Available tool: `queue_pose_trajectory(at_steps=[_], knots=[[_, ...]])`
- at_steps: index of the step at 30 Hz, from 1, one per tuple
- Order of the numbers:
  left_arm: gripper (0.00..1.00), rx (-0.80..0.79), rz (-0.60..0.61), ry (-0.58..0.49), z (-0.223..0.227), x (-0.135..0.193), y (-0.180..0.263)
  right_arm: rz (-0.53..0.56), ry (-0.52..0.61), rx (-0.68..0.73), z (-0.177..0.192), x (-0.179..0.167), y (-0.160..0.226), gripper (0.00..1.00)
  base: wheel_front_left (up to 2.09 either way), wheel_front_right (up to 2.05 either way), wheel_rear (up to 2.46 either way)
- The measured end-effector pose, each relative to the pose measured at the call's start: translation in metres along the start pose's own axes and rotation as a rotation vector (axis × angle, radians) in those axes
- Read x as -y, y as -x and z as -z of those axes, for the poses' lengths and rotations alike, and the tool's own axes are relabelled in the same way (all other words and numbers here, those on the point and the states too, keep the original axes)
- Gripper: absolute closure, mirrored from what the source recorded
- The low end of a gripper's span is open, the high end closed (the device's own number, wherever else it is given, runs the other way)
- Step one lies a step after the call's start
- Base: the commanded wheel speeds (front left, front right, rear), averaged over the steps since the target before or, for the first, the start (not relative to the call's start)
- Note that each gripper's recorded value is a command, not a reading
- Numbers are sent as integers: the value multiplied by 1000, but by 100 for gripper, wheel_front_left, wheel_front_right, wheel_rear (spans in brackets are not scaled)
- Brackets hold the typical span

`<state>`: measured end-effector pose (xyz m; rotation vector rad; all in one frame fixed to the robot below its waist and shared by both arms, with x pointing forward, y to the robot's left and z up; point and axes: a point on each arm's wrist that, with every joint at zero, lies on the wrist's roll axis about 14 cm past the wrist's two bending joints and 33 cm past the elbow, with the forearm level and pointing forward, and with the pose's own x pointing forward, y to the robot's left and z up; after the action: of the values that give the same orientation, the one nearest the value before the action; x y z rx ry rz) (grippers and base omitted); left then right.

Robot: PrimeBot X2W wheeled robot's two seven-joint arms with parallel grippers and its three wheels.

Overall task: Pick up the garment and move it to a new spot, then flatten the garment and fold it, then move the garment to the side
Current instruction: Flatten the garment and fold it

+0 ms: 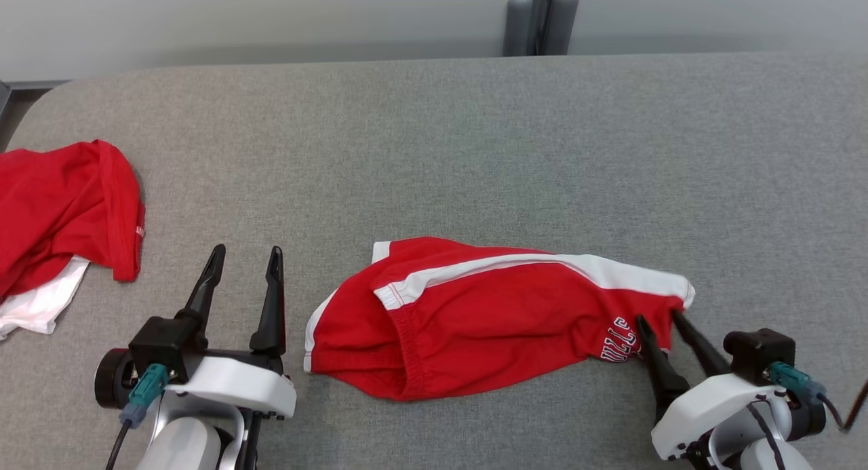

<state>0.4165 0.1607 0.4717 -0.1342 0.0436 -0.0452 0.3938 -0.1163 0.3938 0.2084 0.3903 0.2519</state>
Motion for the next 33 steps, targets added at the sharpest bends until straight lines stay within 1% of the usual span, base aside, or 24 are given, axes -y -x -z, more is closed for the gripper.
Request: queue_pose_trajectory(at_steps=[5,10,13,18,29,31,33], knots=[[0,-3,-6,7,0,1,10,19,11,144,-37,5,7,0,0,0,0],[0,-3,-7,15,-1,4,22,31,49,296,-78,8,21,0,0,0,0],[0,-10,-6,19,0,6,30,45,66,356,-96,10,32,0,0,0,0],[0,-23,11,23,0,12,37,62,72,376,-101,13,44,0,0,0,0],[0,-61,31,26,4,18,38,70,72,365,-98,13,47,0,0,0,0],[0,-76,60,32,5,26,36,71,71,365,-98,13,46,0,0,0,0],[0,-100,130,43,2,47,23,69,68,349,-94,13,42,0,0,0,0]])
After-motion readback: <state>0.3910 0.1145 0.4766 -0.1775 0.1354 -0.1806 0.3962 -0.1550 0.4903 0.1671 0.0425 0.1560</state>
